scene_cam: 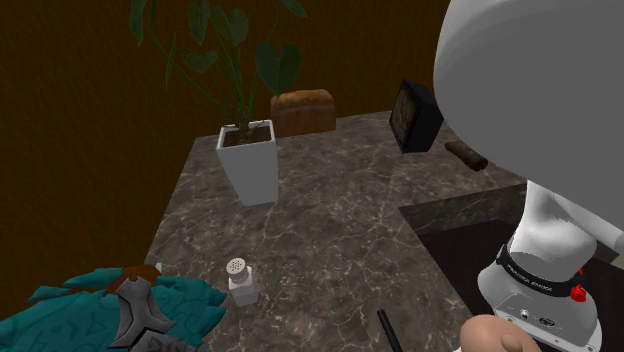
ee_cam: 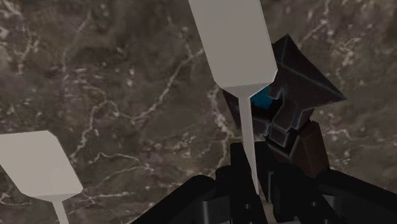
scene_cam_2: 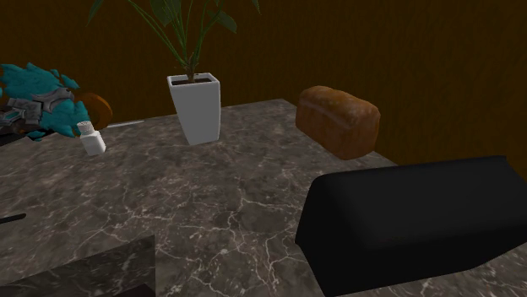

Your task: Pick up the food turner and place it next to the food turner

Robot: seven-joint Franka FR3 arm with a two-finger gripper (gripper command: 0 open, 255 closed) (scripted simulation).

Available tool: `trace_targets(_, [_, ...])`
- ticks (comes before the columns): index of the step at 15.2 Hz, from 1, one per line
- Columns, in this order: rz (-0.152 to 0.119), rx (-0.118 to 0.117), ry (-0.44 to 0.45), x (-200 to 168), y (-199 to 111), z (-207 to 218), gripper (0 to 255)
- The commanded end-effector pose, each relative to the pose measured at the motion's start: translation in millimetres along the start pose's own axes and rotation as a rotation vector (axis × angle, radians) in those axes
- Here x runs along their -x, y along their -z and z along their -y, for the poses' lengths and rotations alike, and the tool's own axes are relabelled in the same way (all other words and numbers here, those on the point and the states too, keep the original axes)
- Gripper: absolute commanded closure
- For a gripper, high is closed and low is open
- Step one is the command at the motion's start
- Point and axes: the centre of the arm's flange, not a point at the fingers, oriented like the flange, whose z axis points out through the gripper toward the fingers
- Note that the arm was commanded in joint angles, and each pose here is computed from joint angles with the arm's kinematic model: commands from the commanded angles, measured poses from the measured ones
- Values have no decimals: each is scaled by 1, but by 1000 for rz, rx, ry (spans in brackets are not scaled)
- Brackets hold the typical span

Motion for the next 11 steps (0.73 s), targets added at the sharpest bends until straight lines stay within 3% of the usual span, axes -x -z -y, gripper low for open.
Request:
trace_targets(1, [33,25,1,-1,-25,1,255])
trace_targets(4, [33,25,1,-1,-25,1,255])
trace_targets(5, [32,26,2,2,-27,-1,0])
trace_targets(10, [33,25,1,-1,-25,1,0])
trace_targets(11, [33,25,1,-1,-12,2,0])
